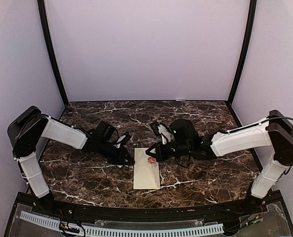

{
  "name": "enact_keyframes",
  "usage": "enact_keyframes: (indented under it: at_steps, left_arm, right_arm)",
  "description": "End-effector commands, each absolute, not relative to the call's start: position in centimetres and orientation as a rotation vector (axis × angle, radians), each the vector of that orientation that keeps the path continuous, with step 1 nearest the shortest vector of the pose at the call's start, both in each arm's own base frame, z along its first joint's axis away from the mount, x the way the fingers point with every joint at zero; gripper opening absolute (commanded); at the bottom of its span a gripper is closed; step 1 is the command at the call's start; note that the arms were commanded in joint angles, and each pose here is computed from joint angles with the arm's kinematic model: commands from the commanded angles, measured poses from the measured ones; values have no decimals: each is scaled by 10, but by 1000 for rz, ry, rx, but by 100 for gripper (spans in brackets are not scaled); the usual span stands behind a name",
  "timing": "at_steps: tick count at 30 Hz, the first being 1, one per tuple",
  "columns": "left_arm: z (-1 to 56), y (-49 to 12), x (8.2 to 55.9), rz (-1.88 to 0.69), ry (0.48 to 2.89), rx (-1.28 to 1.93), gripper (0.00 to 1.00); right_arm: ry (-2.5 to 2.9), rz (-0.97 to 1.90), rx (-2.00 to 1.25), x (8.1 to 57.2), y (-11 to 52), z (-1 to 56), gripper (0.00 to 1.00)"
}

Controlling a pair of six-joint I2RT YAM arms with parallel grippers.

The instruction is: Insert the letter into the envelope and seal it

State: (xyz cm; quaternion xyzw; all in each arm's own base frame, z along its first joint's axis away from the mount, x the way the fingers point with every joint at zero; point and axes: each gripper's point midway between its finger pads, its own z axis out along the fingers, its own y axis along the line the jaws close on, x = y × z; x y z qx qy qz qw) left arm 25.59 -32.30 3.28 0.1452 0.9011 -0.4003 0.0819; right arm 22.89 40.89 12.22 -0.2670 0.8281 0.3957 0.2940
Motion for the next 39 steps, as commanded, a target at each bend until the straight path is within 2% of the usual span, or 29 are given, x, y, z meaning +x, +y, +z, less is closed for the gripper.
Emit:
enact_keyframes:
  at_steps: [1, 39]
  left_arm:
    - [37, -327, 255, -1206, 2684, 467, 16]
    - [35, -327, 253, -1206, 2698, 475, 15]
  right_arm:
    - [2232, 991, -685, 232, 399, 111, 0]
    - [2384, 866, -600, 239, 383, 57, 0]
